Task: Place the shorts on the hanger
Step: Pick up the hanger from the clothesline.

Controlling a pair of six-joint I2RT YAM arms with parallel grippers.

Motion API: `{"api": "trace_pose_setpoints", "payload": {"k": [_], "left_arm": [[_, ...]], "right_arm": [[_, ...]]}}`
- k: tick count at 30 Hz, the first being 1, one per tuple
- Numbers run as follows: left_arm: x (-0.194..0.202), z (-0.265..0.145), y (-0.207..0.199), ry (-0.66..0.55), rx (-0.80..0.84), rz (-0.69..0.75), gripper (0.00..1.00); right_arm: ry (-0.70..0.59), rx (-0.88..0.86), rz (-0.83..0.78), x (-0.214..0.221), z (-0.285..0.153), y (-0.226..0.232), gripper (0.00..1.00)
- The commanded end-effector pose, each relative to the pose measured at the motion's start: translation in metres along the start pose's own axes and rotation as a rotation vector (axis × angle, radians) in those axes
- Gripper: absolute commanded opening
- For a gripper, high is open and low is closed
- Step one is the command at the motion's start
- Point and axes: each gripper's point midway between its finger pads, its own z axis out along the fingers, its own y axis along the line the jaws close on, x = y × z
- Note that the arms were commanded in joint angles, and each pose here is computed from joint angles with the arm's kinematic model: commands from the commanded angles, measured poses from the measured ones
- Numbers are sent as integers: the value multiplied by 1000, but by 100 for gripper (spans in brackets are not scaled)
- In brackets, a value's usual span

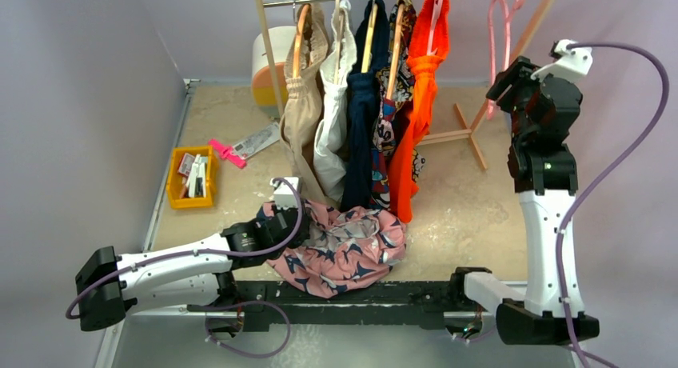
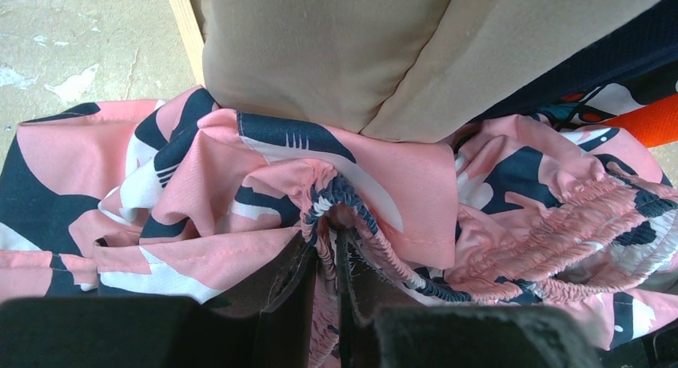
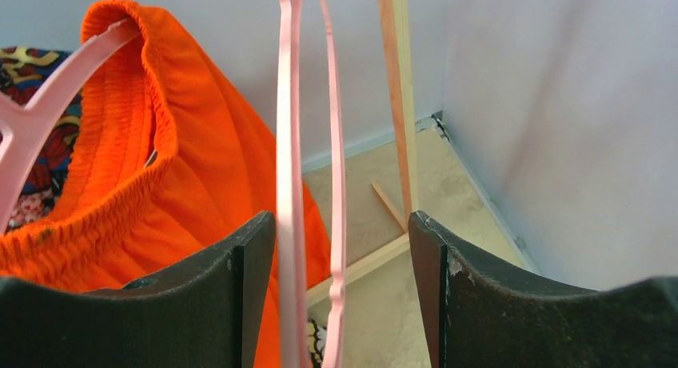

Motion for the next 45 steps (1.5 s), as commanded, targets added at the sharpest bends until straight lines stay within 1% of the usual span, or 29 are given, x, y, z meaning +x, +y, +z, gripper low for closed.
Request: {"api": "trace_pose_setpoints", "payload": {"k": [1,7,10,18,28,35,40,41,45], "left_arm": [[-9,1,-9,-23,26,-13,14],[-11,2,-12,-25,29,-9,14],[-10,3,-13,-23,32,-7,14],[-7,2,-16,-6,47,-6,14],[-11,-3,-9,-22,33,-21,14],[-10,-2,-10,-17,32,-21,14],[-11,-3,-11,-19,31,-19,14],[-13,-3,-11,-22,31,-21,14],[-13,-3,-12,-21,32,-25,14]], "right_arm": [[-64,14,35,-30,14,6,63],[-68,4,40,-42,33,16,56],[-60,10,37,-40,40,17,52],[-47,4,23,-36,63,24,47],[-46,-12,8,-35,92,34,38],[-66,-51,11,-41,96,42,20],[-97,-92,16,-53,89,49,2],[-107,-103,18,-56,87,51,0],[-145,-153,4,-66,78,57,0]]}}
